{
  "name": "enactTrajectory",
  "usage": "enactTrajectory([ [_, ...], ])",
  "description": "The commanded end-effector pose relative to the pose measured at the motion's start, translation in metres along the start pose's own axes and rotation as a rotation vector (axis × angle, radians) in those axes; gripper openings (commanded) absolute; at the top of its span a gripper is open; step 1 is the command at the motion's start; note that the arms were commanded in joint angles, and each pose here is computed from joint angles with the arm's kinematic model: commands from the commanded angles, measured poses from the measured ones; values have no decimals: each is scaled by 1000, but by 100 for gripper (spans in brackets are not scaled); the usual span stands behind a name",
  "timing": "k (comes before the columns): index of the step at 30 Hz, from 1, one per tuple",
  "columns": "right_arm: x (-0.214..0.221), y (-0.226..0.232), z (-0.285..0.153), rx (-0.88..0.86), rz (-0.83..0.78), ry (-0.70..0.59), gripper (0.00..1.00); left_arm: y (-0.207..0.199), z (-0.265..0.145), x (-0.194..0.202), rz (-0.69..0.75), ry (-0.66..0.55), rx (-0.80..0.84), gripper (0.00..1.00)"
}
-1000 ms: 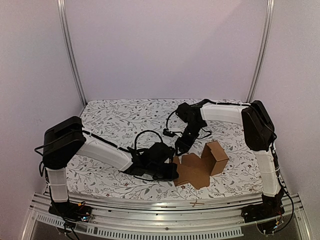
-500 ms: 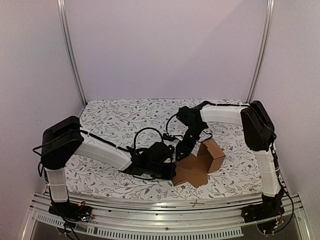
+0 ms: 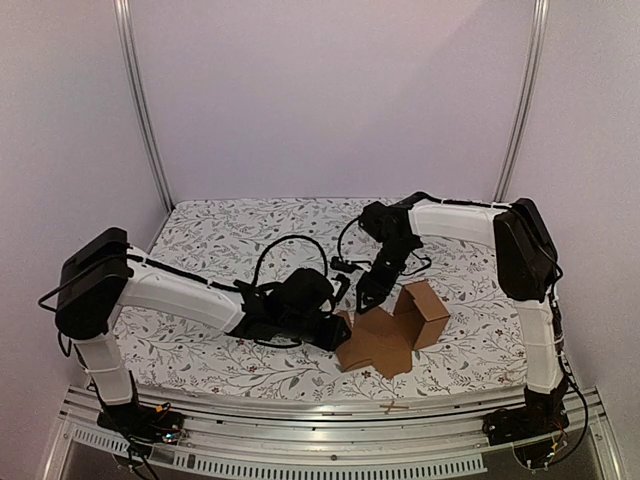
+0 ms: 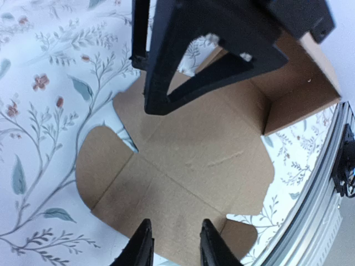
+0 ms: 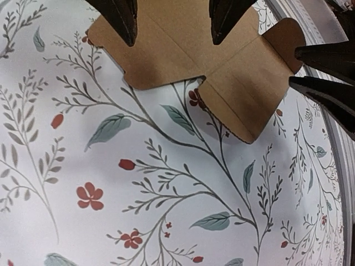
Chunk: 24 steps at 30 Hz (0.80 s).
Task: Fold the paper box
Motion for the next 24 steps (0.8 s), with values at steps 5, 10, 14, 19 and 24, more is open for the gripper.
enactTrajectory([
  [5,27,20,-52,141,-4,-21,40,28,-50,-35,154,-121,-92,69],
  [10,51,29,-35,207,-18,27,25,68,-34,-32,-11,-104,-9,71],
  [14,55,36,-29,243,-60,36,17,60,-26,-34,27,-160,156,70],
  [19,55,30,-8,246,-34,88,16,45,-14,-38,91,-170,251,71],
  [24,61,20,14,257,-11,155,15,45,-1,-38,134,-159,218,71],
])
Point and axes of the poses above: each gripper's point midway between its finger pads, its own z axis out along the fingers, its own y axis along the line the jaws close on, x = y × z, the point moved 4 cm from there along -z, back along the fingers, and after that the axes turned 2 degrees about z, right-handed, at the moved point
